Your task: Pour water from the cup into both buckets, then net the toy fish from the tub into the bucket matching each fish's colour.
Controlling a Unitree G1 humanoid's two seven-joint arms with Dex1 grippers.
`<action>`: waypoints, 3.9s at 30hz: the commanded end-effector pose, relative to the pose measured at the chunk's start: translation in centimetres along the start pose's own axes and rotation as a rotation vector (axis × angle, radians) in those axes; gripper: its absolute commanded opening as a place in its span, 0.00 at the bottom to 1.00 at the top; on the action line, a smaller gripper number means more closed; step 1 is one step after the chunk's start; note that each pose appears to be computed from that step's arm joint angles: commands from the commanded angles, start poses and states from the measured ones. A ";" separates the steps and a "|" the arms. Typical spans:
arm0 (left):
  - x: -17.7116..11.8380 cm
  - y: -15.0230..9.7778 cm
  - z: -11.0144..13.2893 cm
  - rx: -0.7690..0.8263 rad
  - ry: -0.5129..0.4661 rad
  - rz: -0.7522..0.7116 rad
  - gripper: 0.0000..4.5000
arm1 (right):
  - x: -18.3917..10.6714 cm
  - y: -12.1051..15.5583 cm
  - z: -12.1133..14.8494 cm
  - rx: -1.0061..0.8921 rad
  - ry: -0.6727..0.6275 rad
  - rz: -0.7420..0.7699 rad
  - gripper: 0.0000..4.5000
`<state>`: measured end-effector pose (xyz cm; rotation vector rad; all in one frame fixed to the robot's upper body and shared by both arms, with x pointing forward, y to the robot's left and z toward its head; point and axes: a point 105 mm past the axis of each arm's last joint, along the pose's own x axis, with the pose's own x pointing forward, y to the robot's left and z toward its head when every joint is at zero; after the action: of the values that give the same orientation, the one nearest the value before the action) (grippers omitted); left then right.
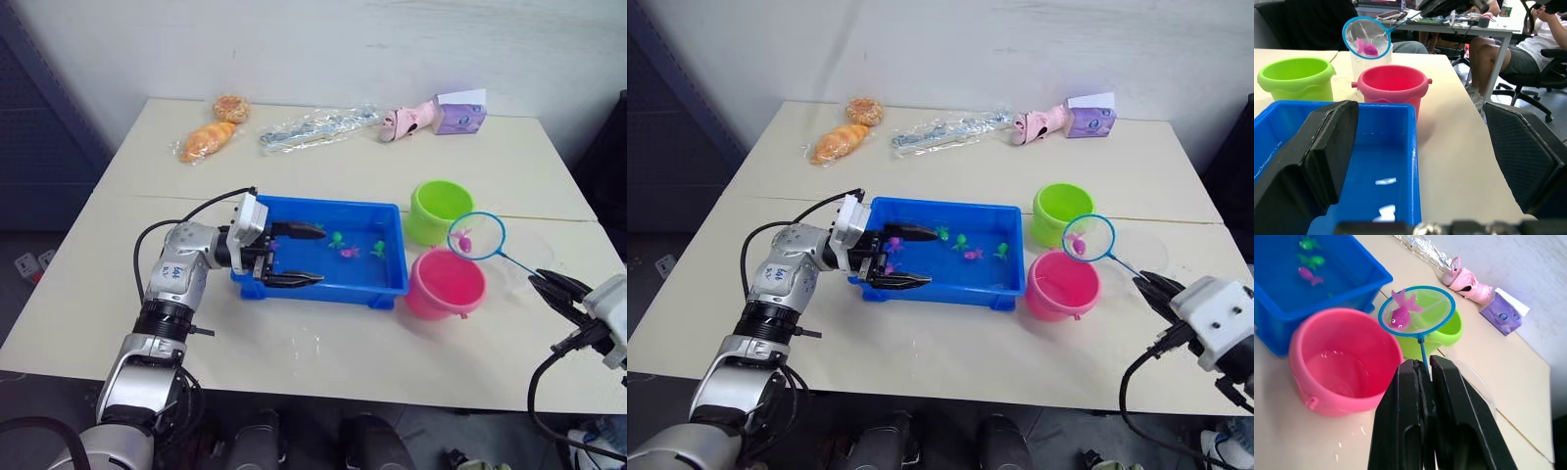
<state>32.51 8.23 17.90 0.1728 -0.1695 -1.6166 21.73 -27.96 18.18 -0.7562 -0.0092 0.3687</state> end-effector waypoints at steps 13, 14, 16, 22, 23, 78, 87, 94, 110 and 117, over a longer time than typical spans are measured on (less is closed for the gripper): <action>1.6 -0.1 0.4 0.027 -0.034 -0.013 0.97 | -0.5 0.5 -1.5 -0.798 -0.053 0.007 0.00; 1.6 -0.1 0.4 0.029 -0.036 -0.012 0.97 | -0.4 0.6 -1.5 -0.838 -0.065 0.008 0.00; 1.7 0.0 0.4 0.032 -0.036 -0.011 0.97 | -0.3 0.7 -1.0 -0.897 -0.103 -0.002 0.00; 1.5 -0.1 0.4 0.042 -0.028 -0.008 0.97 | -1.1 1.0 -0.9 -0.887 -0.148 -0.039 0.00; 1.2 -0.1 0.4 0.043 -0.024 0.000 0.97 | -1.3 0.9 -0.1 -0.807 -0.177 -0.070 0.00; -9.2 0.2 -0.7 0.050 0.124 0.435 0.97 | 16.0 6.6 7.4 0.158 0.079 0.407 0.00; -9.1 0.3 -0.6 0.054 0.123 0.437 0.97 | 13.6 6.8 7.8 0.296 0.071 0.469 0.00; -8.4 0.3 -0.5 0.054 0.111 0.411 0.97 | 10.2 4.9 8.1 0.480 0.019 0.451 0.00; -3.0 0.9 0.7 0.051 0.020 0.201 0.97 | 0.5 0.7 6.5 0.429 -0.063 0.147 0.00; -1.3 0.8 0.6 0.045 -0.004 0.138 0.97 | -0.9 0.1 3.3 0.105 0.004 0.018 0.00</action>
<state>33.39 10.08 17.66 0.1647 -0.1713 -1.4500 20.39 -25.96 19.73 -0.5344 0.0965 0.4066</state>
